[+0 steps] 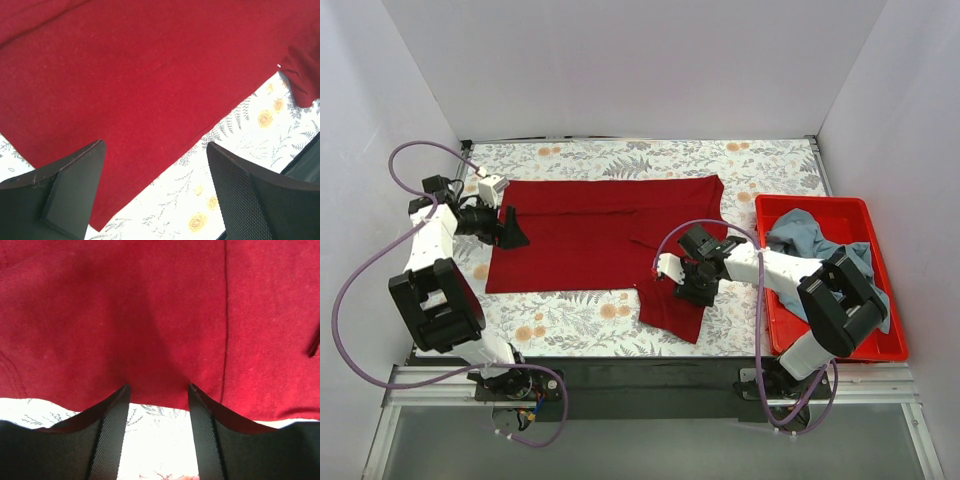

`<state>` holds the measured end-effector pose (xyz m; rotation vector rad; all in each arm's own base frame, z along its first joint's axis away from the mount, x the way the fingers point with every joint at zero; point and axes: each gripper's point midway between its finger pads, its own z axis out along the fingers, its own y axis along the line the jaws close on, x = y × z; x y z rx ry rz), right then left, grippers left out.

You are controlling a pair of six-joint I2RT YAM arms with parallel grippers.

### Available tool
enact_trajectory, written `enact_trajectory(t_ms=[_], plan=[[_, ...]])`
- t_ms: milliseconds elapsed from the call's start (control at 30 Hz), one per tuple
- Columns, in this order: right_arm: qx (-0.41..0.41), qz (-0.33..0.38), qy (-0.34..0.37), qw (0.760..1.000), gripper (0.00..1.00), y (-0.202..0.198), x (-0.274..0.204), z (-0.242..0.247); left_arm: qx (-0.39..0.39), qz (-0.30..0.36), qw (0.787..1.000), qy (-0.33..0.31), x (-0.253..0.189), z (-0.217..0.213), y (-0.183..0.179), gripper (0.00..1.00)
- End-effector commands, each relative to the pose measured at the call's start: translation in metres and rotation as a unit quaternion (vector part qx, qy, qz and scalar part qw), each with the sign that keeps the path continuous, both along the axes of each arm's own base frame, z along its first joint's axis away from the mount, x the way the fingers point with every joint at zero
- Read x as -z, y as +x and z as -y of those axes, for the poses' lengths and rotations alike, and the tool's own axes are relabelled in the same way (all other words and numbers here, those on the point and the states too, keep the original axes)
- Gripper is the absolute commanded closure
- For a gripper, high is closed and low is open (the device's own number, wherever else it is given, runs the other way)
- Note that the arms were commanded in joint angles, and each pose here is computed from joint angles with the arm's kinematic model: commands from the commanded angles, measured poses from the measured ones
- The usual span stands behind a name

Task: Fold and stack the t-shirts
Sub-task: Fold the tshirt

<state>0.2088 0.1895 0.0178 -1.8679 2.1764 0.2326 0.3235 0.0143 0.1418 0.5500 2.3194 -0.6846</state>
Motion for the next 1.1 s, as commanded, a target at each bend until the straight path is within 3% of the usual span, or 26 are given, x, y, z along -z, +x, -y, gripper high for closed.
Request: enact_trajectory(t_ms=[0, 133, 167, 200, 233, 367, 567, 700, 1067], plan=[[-0.001, -0.012, -0.027, 1.000, 0.48, -0.013, 0.023, 0.012, 0.003, -0.018, 1.000, -0.002, -0.004, -0.002, -0.002, 0.18], [-0.001, -0.010, -0.039, 0.999, 0.73, -0.014, 0.026, 0.019, 0.037, -0.018, 0.999, 0.031, 0.006, -0.008, -0.013, 0.20], [-0.001, -0.008, -0.040, 0.999, 0.89, -0.014, 0.026, 0.019, 0.045, -0.026, 0.998, 0.045, 0.014, -0.010, -0.020, 0.21], [0.001, -0.008, -0.040, 0.999, 0.97, -0.014, 0.025, 0.020, 0.058, -0.018, 0.996, 0.060, 0.017, -0.014, -0.022, 0.23], [0.002, -0.007, -0.040, 0.999, 0.99, -0.015, 0.023, 0.020, 0.070, -0.015, 0.995, 0.070, 0.022, -0.017, -0.024, 0.26], [0.006, -0.003, -0.035, 0.999, 0.99, -0.014, 0.016, 0.020, 0.161, -0.020, 0.983, 0.091, 0.042, -0.028, -0.046, 0.39], [0.023, 0.001, -0.014, 1.000, 0.99, -0.005, -0.001, 0.013, 0.255, 0.011, 0.953, 0.164, 0.070, -0.047, -0.051, 0.48], [0.035, 0.000, -0.007, 0.999, 0.99, 0.001, -0.008, 0.011, 0.294, 0.023, 0.936, 0.194, 0.091, -0.052, -0.060, 0.51], [0.043, -0.013, -0.008, 0.999, 0.99, 0.005, -0.010, 0.013, 0.341, -0.025, 0.908, 0.243, 0.141, -0.075, -0.078, 0.53]])
